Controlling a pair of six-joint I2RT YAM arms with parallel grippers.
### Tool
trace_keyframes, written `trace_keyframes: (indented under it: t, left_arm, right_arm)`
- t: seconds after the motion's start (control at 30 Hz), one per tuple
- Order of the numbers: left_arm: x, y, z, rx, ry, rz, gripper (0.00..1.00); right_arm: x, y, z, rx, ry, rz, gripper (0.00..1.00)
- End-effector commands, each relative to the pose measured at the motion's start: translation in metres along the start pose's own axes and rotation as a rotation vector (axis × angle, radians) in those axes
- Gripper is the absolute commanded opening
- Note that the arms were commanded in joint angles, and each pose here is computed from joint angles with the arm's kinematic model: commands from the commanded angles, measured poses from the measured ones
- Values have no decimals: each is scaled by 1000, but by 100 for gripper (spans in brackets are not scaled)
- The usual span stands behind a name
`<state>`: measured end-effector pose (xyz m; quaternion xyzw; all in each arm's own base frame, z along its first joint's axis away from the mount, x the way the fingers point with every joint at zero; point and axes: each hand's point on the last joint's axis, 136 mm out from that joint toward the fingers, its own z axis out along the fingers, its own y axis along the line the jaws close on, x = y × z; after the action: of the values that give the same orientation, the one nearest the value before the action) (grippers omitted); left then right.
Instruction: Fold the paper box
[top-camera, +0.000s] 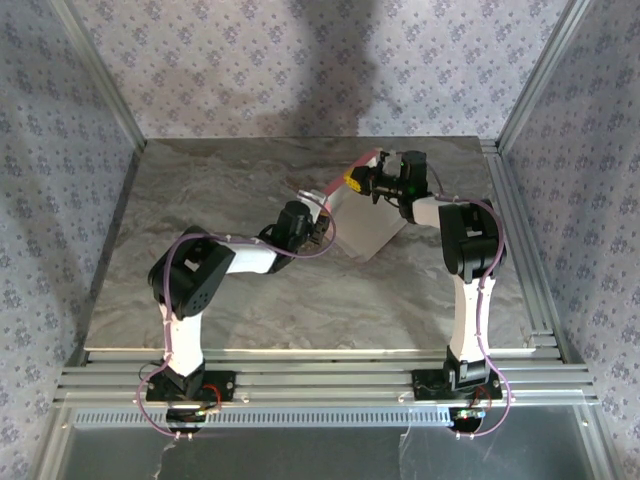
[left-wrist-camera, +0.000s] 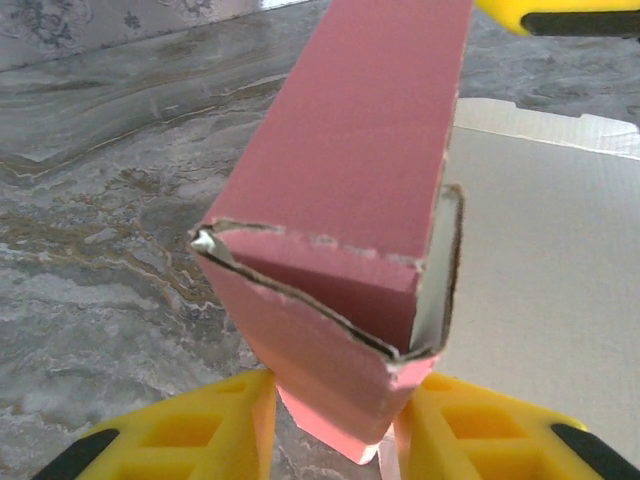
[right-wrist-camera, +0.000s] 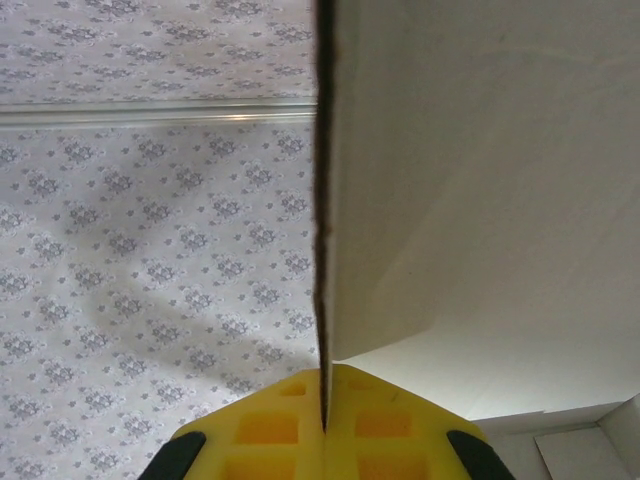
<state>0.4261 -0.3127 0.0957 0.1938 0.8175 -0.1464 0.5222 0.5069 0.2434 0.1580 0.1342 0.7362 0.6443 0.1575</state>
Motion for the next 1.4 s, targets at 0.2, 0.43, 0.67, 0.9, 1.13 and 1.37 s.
trace_keyframes:
  t: [0.2, 0.43, 0.67, 0.9, 1.13, 1.37]
  left_arm:
    - [-18, 7, 16, -135, -11, -25, 22]
    - [-15, 22, 18, -256, 40, -57, 11]
    - [-15, 35, 17, -369, 94, -80, 3]
    - [-9, 45, 16, -456, 166, -95, 0]
    - [-2, 50, 8, -487, 235, -46, 0]
    - [1, 56, -6, -496, 271, 40, 0]
  right_arm:
    - [6, 1, 4, -17, 26, 2, 0]
    - [6, -3, 4, -10, 18, 11, 0]
    - [8, -4, 5, 2, -11, 29, 0]
    - [9, -9, 9, 45, -90, 66, 0]
    - [0, 6, -3, 66, -188, 69, 27]
    - [-4, 57, -14, -12, -215, 26, 63]
